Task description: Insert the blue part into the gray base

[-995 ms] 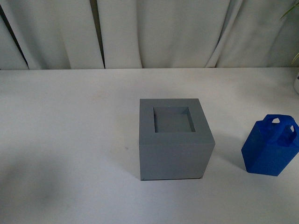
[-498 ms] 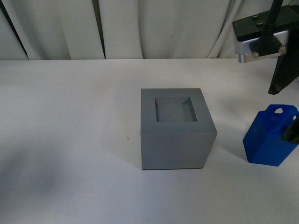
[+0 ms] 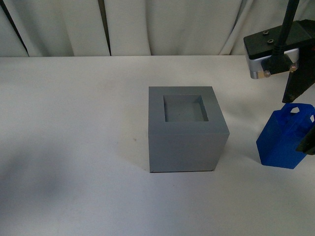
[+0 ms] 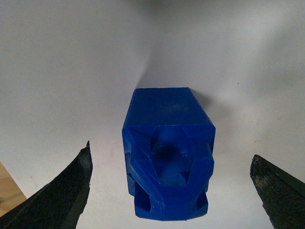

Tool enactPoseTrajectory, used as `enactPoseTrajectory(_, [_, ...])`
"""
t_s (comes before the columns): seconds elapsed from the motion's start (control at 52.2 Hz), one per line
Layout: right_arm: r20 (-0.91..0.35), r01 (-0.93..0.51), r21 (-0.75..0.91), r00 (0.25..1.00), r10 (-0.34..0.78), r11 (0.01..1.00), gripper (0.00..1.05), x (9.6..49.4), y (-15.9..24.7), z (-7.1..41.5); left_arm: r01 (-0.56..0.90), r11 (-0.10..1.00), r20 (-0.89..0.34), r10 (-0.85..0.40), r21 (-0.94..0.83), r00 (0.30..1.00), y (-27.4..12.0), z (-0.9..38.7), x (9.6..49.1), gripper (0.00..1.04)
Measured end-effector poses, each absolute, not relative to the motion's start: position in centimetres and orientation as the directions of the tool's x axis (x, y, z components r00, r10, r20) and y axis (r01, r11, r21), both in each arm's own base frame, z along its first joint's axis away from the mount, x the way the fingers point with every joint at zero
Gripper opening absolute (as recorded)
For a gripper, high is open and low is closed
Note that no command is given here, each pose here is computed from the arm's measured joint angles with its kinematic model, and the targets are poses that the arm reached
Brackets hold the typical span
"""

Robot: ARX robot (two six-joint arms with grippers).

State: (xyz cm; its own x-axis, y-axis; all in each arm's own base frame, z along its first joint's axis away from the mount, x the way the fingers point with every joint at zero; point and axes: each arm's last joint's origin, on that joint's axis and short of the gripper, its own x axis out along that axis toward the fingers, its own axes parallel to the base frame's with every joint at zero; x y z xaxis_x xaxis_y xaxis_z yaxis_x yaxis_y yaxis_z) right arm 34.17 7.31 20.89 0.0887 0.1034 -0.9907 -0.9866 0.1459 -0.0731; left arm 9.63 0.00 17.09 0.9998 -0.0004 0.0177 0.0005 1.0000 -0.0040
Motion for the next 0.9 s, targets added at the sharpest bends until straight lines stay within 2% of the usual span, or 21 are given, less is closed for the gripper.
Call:
enactPoseTrajectory(0.44, [-0.99, -0.986, -0.086, 0.1, 0.097, 0.139, 0.97, 34.1, 7.1, 19.6, 0.0, 1.0, 0.018, 0.0, -0.004, 1.0, 0.0, 17.1, 9.6, 0.99])
enactPoseTrajectory(0.67, [-0.991, -0.986, -0.087, 0.101, 0.091, 0.139, 0.68, 34.0, 7.1, 19.2, 0.001, 1.0, 0.018, -0.001, -0.004, 1.0, 0.0, 17.1, 9.6, 0.99])
enactPoseTrajectory(0.785, [-0.992, -0.987, -0.075, 0.088, 0.092, 0.139, 0.48, 33.9, 7.1, 19.2, 0.0, 1.0, 0.018, 0.0, -0.004, 1.0, 0.0, 17.1, 9.6, 0.99])
enactPoseTrajectory(0.9, [-0.992, -0.989, -0.056, 0.07, 0.102, 0.139, 0.47, 33.9, 7.1, 19.7, 0.0, 1.0, 0.018, 0.0, -0.004, 1.0, 0.0, 17.1, 9.6, 0.99])
